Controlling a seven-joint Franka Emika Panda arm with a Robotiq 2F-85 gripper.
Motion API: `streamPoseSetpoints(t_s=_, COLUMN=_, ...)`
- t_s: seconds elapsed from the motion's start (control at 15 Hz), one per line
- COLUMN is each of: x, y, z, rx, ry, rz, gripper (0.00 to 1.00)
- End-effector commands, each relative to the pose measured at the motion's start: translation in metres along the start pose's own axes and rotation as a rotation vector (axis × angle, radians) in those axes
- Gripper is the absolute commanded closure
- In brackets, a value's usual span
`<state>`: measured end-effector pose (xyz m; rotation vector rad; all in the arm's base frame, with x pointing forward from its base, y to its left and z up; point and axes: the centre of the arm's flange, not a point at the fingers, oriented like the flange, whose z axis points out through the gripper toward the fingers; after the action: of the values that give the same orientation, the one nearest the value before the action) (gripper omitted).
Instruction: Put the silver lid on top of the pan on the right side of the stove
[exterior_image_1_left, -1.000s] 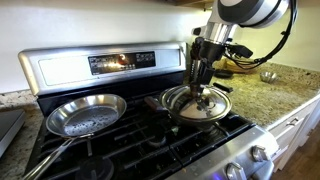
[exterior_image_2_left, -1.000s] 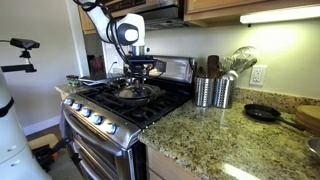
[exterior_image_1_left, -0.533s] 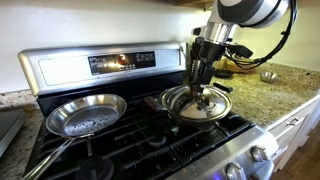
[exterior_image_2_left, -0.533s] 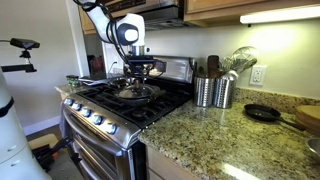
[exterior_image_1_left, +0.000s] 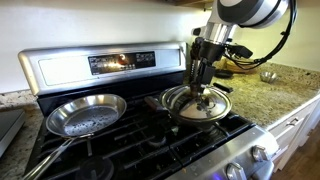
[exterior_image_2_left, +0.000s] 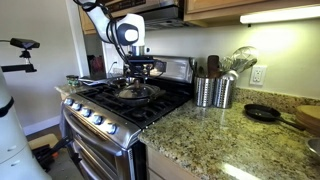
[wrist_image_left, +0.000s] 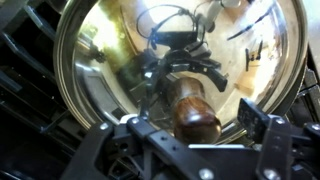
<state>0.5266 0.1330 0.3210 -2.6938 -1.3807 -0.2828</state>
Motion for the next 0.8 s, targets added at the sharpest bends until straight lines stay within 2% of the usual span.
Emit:
streamPoseSetpoints(t_s=0.0, x=0.002, y=0.004, z=-0.002, rx=0.007, ry=0.013, rz=-0.023, gripper=0.00)
streamPoseSetpoints(t_s=0.27, x=0.008, y=0.010, z=0.002, rx=0.015, ry=0.048, rz=-0.043, gripper=0.00)
streamPoseSetpoints(t_s=0.6, x=0.015, y=0.011, z=0.011, rx=0.037, ry=0.046, rz=-0.050, gripper=0.00)
streamPoseSetpoints(t_s=0.67, x=0.017, y=0.009, z=0.012, rx=0.040, ry=0.039, rz=-0.049, gripper=0.25)
streamPoseSetpoints(t_s=0.73, x=0.018, y=0.008, z=0.013, rx=0.043, ry=0.036, rz=-0.050, gripper=0.26)
